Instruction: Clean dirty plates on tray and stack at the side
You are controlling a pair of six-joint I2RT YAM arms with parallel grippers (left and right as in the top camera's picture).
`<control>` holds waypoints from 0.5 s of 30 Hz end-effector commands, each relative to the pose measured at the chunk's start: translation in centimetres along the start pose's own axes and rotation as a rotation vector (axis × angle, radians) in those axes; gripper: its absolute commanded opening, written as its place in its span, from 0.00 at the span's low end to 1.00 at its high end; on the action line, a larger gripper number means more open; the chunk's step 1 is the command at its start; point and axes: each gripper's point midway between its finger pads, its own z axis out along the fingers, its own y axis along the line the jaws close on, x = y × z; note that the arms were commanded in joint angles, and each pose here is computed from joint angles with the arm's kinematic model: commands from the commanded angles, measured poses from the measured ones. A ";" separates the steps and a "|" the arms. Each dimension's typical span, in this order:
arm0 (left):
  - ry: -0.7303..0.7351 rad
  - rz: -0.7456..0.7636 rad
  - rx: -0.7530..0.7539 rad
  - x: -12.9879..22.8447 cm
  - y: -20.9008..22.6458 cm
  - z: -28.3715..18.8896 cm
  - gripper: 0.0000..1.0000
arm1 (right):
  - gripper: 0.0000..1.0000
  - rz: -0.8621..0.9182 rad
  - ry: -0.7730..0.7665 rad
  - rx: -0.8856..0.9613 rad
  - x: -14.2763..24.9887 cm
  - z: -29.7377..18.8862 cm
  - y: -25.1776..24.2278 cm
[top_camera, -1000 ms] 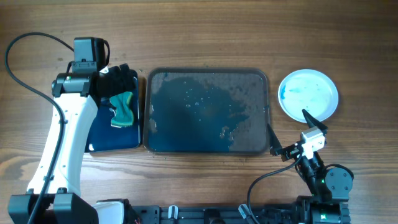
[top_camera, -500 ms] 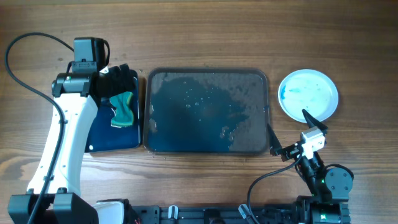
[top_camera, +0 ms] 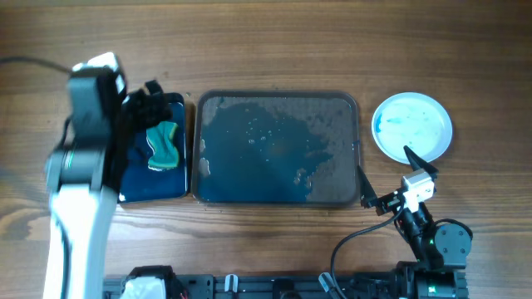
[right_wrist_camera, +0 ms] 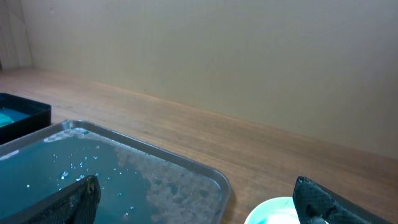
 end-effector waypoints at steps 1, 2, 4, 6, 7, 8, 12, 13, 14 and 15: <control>-0.149 0.024 0.067 1.6 0.5 -3.4 1.00 | 1.00 -0.015 -0.010 -0.026 -0.2 0.0 0.5; -0.179 0.044 0.083 2.2 0.5 -3.5 1.00 | 1.00 -0.015 -0.010 -0.026 -0.2 0.0 0.5; -0.243 0.064 0.104 3.6 0.9 -3.4 1.00 | 1.00 -0.015 -0.010 -0.026 -0.2 0.0 0.5; -0.316 0.055 0.120 5.2 1.6 -3.6 1.00 | 1.00 -0.015 -0.010 -0.026 -0.2 0.0 0.5; -0.345 0.053 0.127 5.6 1.7 -3.7 1.00 | 1.00 -0.015 -0.010 -0.026 -0.2 0.0 0.5; -0.377 0.050 0.136 6.3 1.9 -3.6 1.00 | 1.00 -0.015 -0.010 -0.026 -0.2 0.0 0.5; -0.501 0.036 0.158 9.5 3.2 -2.5 1.00 | 1.00 -0.015 -0.010 -0.026 -0.2 0.0 0.5; -0.516 0.034 0.159 9.8 3.3 -2.4 1.00 | 1.00 -0.015 -0.010 -0.026 -0.2 0.0 0.5; -0.532 0.031 0.159 10.3 3.6 -2.0 1.00 | 1.00 -0.015 -0.010 -0.026 -0.2 0.0 0.5; -0.550 0.027 0.158 11.0 3.9 -1.5 1.00 | 1.00 -0.015 -0.010 -0.026 -0.2 0.0 0.5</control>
